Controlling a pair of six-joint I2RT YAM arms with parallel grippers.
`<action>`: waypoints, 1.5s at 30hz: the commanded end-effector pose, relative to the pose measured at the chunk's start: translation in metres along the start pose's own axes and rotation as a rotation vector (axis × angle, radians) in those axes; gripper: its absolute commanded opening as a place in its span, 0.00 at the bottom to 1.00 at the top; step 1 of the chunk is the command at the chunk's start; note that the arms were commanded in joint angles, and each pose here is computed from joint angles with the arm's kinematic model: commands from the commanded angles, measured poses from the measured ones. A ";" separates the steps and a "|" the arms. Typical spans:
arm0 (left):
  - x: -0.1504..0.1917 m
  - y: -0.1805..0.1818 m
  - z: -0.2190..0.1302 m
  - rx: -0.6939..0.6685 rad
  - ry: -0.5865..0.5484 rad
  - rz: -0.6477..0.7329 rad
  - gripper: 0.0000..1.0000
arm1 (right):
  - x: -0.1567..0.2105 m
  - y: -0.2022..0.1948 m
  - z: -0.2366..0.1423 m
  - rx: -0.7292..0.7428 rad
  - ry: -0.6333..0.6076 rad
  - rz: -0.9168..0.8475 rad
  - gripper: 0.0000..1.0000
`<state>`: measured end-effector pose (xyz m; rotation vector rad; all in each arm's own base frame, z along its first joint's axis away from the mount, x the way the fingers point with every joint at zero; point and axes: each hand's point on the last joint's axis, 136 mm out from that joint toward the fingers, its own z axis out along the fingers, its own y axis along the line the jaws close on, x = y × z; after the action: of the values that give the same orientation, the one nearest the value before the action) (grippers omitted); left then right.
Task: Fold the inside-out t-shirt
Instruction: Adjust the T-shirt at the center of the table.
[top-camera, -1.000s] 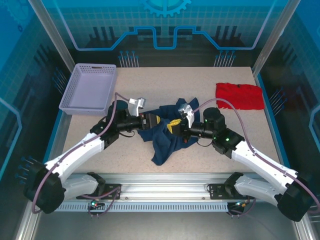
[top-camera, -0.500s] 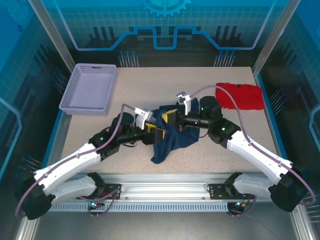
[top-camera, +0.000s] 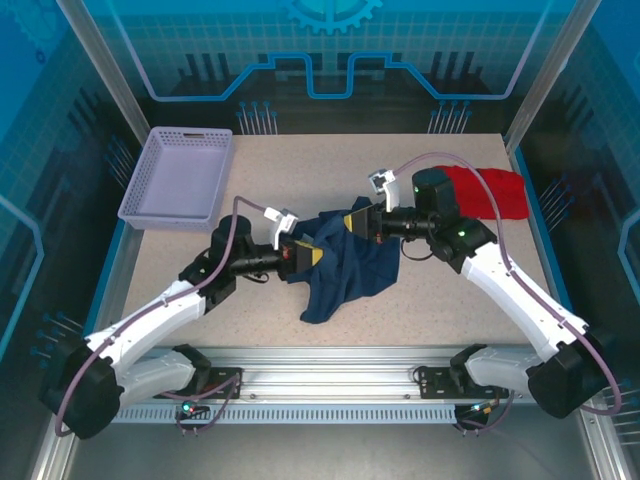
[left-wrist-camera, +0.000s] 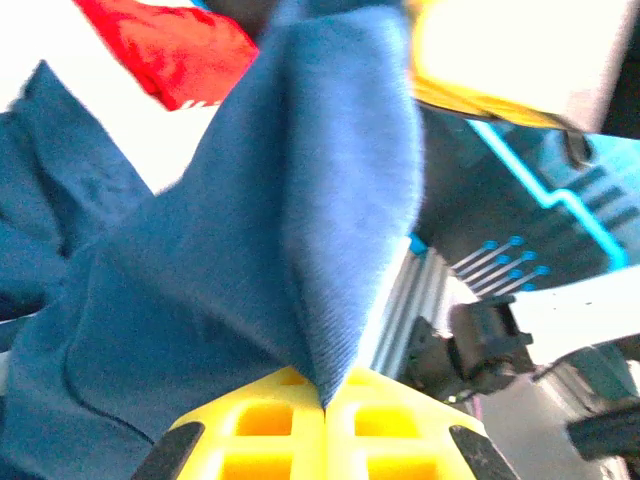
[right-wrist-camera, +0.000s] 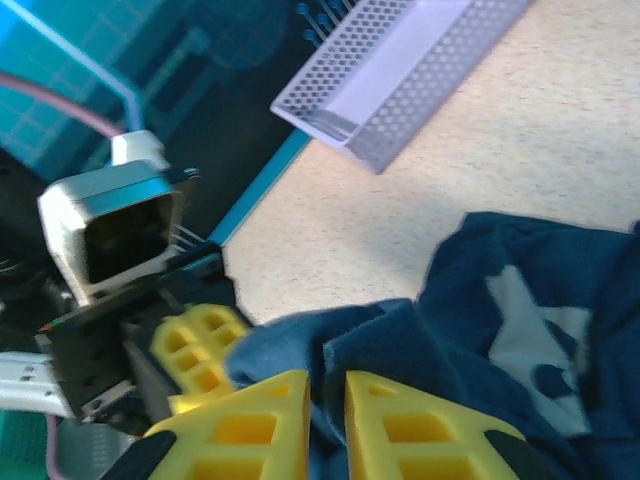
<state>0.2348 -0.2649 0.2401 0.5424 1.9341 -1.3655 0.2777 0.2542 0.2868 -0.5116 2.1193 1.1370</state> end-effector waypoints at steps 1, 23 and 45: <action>-0.009 -0.042 -0.013 0.225 -0.030 0.060 0.00 | 0.021 -0.023 -0.003 0.121 0.076 -0.004 0.23; -0.002 -0.033 -0.013 0.204 -0.025 0.056 0.00 | 0.040 -0.001 0.035 -0.059 -0.008 -0.068 0.44; 0.021 0.057 -0.015 -0.255 -0.004 0.018 0.24 | 0.013 0.013 -0.020 -0.073 -0.110 -0.115 0.00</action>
<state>0.2499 -0.2419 0.1963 0.4486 2.0362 -1.1879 0.2533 0.2440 0.2888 -0.5680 1.9456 1.1267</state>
